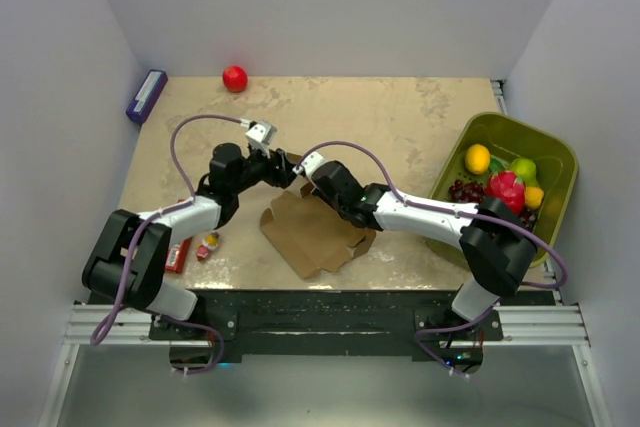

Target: Fold the paper box

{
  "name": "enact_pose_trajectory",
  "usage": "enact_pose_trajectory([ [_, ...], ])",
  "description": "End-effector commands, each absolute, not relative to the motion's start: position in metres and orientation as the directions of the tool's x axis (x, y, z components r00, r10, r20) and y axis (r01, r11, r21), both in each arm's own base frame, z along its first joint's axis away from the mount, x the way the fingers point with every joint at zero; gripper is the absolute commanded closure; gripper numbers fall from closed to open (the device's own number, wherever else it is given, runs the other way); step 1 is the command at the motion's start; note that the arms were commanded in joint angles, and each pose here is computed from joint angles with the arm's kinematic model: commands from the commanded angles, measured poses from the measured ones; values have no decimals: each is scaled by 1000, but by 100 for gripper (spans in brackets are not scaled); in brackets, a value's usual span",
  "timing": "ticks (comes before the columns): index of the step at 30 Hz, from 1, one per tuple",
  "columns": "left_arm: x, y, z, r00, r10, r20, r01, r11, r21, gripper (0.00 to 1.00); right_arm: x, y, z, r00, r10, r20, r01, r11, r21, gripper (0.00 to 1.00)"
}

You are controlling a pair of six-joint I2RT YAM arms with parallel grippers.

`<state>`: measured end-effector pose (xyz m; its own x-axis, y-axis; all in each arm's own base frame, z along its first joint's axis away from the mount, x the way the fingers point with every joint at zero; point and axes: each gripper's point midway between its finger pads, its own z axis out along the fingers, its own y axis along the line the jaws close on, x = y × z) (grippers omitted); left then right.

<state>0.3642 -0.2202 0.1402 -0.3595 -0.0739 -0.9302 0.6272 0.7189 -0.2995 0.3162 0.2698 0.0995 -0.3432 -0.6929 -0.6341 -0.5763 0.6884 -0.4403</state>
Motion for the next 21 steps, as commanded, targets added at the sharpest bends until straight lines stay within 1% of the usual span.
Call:
enact_pose_trajectory([
  [1, 369, -230, 160, -240, -55, -969, 717, 663, -215, 35, 308, 276, 106, -325, -691, -645, -612, 674, -414, 98],
  [5, 368, -241, 159, -228, -37, -973, 763, 614, -202, 36, 308, 277, 106, -324, -693, -645, -615, 672, -412, 98],
  [8, 367, -248, 147, -244, -8, -970, 785, 585, -202, 37, 308, 277, 106, -324, -692, -646, -615, 672, -412, 98],
  [15, 375, -254, 146, -222, 5, -975, 796, 579, -178, 36, 307, 278, 106, -321, -693, -646, -620, 669, -410, 98],
  [17, 375, -258, 147, -215, 9, -977, 810, 560, -173, 36, 307, 278, 107, -320, -692, -647, -619, 670, -410, 98],
  [21, 371, -266, 144, -213, 26, -977, 829, 533, -166, 42, 307, 277, 104, -322, -697, -641, -619, 667, -414, 98],
])
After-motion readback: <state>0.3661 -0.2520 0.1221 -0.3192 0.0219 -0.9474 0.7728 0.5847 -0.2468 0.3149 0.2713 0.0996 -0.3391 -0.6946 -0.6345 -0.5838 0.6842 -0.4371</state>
